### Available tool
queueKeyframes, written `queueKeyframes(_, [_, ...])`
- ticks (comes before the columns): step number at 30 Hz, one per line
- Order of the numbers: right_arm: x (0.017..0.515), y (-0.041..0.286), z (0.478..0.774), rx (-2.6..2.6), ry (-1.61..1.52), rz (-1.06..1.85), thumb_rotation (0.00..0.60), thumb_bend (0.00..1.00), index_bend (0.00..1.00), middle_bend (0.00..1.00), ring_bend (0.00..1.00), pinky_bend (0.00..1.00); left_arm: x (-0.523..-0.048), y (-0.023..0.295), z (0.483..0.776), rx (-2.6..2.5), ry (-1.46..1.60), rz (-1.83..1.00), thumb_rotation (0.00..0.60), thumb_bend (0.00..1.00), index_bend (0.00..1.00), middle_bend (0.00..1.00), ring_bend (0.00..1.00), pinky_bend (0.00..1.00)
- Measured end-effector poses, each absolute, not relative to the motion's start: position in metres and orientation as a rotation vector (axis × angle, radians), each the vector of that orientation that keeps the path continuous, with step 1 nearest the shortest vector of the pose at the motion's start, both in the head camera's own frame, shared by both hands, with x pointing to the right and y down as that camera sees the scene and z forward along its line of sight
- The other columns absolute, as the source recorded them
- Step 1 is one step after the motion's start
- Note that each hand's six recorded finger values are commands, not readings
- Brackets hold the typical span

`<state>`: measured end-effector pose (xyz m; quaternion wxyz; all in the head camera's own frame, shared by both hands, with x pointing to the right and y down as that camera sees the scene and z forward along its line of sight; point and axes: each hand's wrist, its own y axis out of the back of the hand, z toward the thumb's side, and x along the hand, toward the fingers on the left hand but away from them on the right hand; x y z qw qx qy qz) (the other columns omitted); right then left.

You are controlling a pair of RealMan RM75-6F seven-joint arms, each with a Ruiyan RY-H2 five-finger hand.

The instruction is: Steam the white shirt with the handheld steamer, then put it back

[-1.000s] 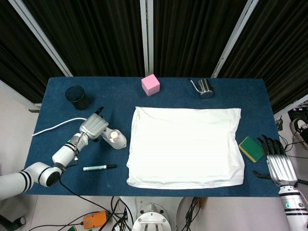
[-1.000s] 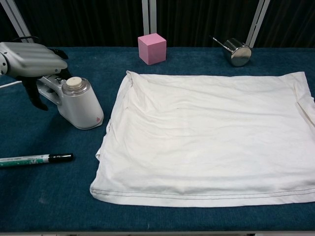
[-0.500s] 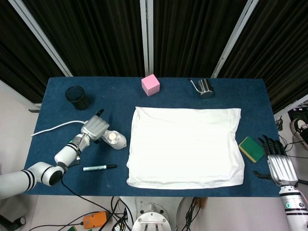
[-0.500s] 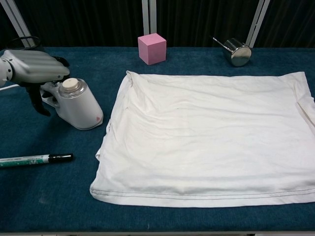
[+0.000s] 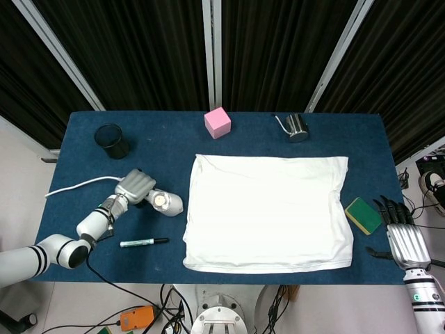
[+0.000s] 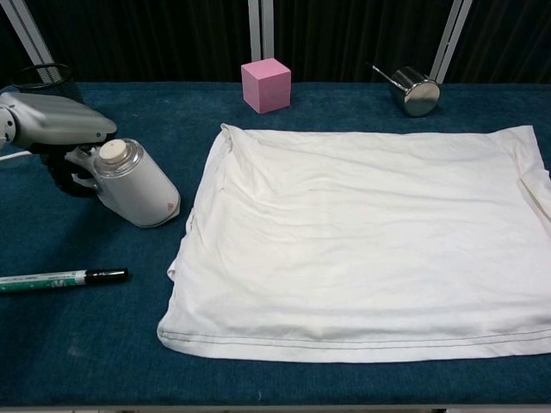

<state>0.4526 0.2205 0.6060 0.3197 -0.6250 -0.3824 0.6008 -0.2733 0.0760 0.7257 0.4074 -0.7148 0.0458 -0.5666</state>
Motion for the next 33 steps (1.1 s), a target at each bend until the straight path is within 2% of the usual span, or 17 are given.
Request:
queueKeyframes(6, [0.45, 0.22, 0.605, -1.647, -0.992, 1.574, 0.6, 0.11, 0.0, 0.04, 0.0, 0.01, -0.285, 0.07, 0.714, -1.863, 0.208, -1.447, 0.6, 0.55, 0.82, 0.88, 0.75, 0.65])
queueKeyframes(10, [0.441, 0.22, 0.611, -1.678, -0.921, 1.568, 0.6, 0.11, 0.0, 0.04, 0.0, 0.02, -0.291, 0.064, 0.698, -1.91, 0.283, -1.455, 0.6, 0.57, 0.82, 0.9, 0.76, 0.67])
queueKeyframes(13, [0.427, 0.222, 0.62, -1.731, -0.838, 1.547, 0.6, 0.12, 0.02, 0.04, 0.0, 0.07, -0.287, 0.062, 0.686, -1.953, 0.323, -1.44, 0.6, 0.57, 0.82, 0.9, 0.76, 0.68])
queueKeyframes(15, [0.413, 0.225, 0.628, -1.789, -0.771, 1.519, 0.6, 0.22, 0.04, 0.04, 0.0, 0.12, -0.281, 0.062, 0.679, -1.969, 0.32, -1.422, 0.6, 0.56, 0.82, 0.9, 0.76, 0.68])
queueKeyframes(19, [0.385, 0.231, 0.643, -1.89, -0.644, 1.452, 0.6, 0.57, 0.11, 0.05, 0.02, 0.18, -0.256, 0.065, 0.669, -1.977, 0.254, -1.37, 0.6, 0.56, 0.82, 0.89, 0.76, 0.68])
queueKeyframes(22, [0.371, 0.239, 0.652, -1.949, -0.573, 1.416, 0.6, 0.77, 0.17, 0.1, 0.07, 0.24, -0.233, 0.066, 0.664, -1.966, 0.192, -1.332, 0.6, 0.56, 0.82, 0.89, 0.76, 0.68])
queueKeyframes(25, [0.368, 0.245, 0.658, -1.974, -0.547, 1.41, 0.6, 0.89, 0.2, 0.13, 0.1, 0.26, -0.209, 0.066, 0.661, -1.936, 0.128, -1.298, 0.6, 0.56, 0.82, 0.89, 0.76, 0.68])
queueKeyframes(28, [0.369, 0.251, 0.664, -1.993, -0.534, 1.417, 0.6, 0.96, 0.22, 0.14, 0.11, 0.28, -0.183, 0.068, 0.662, -1.897, 0.069, -1.273, 0.6, 0.56, 0.82, 0.89, 0.76, 0.68])
queueKeyframes(33, [0.374, 0.261, 0.673, -2.024, -0.512, 1.448, 0.6, 1.0, 0.23, 0.15, 0.11, 0.28, -0.142, 0.076, 0.666, -1.84, -0.014, -1.258, 0.6, 0.56, 0.82, 0.89, 0.76, 0.68])
